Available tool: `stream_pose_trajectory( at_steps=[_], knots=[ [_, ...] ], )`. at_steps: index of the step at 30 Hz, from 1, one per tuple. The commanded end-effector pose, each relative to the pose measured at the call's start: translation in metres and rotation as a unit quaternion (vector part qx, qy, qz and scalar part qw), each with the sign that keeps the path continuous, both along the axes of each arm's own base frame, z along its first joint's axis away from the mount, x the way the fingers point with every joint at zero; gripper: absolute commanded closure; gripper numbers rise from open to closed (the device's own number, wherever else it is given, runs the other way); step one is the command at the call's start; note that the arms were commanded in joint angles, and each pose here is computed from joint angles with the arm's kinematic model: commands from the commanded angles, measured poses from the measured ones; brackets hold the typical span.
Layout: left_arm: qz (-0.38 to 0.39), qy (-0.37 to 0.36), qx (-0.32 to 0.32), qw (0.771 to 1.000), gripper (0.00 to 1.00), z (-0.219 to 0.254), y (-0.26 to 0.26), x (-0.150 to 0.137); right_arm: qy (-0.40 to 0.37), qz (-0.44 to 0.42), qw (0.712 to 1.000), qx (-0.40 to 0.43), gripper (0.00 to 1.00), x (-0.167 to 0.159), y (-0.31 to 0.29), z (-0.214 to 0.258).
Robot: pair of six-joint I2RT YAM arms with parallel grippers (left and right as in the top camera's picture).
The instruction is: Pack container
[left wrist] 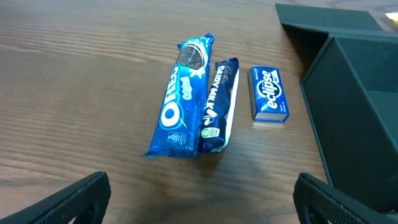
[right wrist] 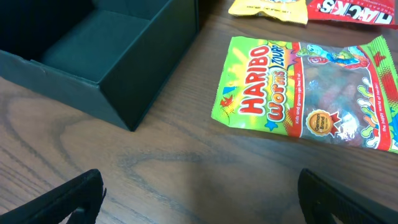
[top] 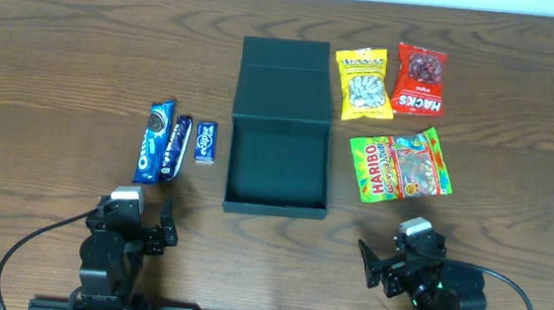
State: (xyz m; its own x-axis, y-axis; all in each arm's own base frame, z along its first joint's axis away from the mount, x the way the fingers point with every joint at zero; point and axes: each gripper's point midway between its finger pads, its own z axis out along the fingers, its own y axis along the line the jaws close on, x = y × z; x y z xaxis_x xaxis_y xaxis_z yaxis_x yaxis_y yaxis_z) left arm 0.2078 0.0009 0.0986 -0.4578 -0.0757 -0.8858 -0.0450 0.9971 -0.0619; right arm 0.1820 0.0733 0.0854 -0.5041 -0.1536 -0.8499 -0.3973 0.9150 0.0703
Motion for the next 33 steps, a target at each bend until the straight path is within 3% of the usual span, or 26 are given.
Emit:
stream_pose_trajectory(
  at_steps=[1, 28, 33],
  knots=[
    [0.002, 0.002, 0.008, 1.0, 0.05, -0.004, 0.002, 0.0, -0.004, 0.004, 1.0, -0.003, 0.01, 0.0, 0.001, 0.0],
    [0.002, 0.002, 0.008, 1.0, 0.05, -0.004, 0.002, 0.0, -0.013, -0.004, 1.0, -0.007, 0.01, 0.003, -0.002, 0.002],
    [0.002, 0.002, 0.008, 1.0, 0.05, -0.004, 0.002, 0.0, -0.05, -0.019, 0.997, 0.049, 0.01, 0.015, 0.004, 0.028]
  ],
)
